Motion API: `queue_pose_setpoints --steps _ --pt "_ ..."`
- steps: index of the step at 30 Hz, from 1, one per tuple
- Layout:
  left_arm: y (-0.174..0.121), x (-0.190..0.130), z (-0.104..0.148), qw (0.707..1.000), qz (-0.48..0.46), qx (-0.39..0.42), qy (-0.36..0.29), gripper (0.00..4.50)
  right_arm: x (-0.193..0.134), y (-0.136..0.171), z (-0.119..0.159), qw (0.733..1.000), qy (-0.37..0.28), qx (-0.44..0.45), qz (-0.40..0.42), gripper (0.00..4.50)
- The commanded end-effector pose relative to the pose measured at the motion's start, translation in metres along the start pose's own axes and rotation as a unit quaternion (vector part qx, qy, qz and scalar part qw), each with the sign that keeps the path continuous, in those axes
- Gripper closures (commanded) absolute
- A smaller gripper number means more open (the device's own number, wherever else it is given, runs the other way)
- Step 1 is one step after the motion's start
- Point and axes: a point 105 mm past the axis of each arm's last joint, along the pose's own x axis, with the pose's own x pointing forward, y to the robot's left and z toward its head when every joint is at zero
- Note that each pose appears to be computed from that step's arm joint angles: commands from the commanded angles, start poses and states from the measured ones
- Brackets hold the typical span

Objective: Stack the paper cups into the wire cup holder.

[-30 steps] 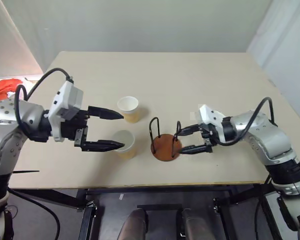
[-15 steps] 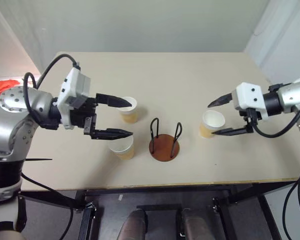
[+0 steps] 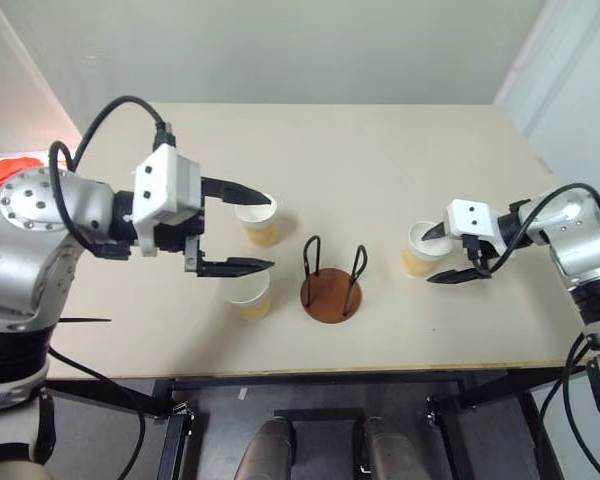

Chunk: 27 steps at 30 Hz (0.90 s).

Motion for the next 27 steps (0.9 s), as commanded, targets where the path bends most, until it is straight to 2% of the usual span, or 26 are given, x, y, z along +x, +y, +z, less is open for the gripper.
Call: queue_pose_setpoints --steps 1,11,14,20,23,27 --pt "-0.002 -0.001 0.019 0.999 0.006 0.035 -0.010 0.00 -0.006 -0.009 0.008 1.000 0.001 -0.024 -0.012 0.96" --pt "-0.003 -0.007 0.010 1.000 0.013 0.019 0.008 0.00 -0.009 -0.005 0.023 0.999 -0.023 -0.040 0.022 4.47" --pt "-0.001 -0.011 0.007 1.000 0.019 0.017 0.016 0.00 -0.018 -0.006 0.037 0.997 -0.042 -0.055 0.024 4.47" --pt "0.003 -0.025 0.002 0.999 0.030 0.014 0.034 0.00 -0.057 -0.018 0.114 0.980 -0.147 -0.134 0.003 4.47" --pt "0.001 -0.034 -0.003 0.999 0.025 0.009 0.047 0.00 -0.063 -0.005 0.167 0.955 -0.206 -0.210 0.027 4.47" --pt "0.000 -0.035 -0.005 0.998 0.028 0.008 0.053 0.00 -0.045 0.016 0.181 0.942 -0.215 -0.245 0.076 4.47"
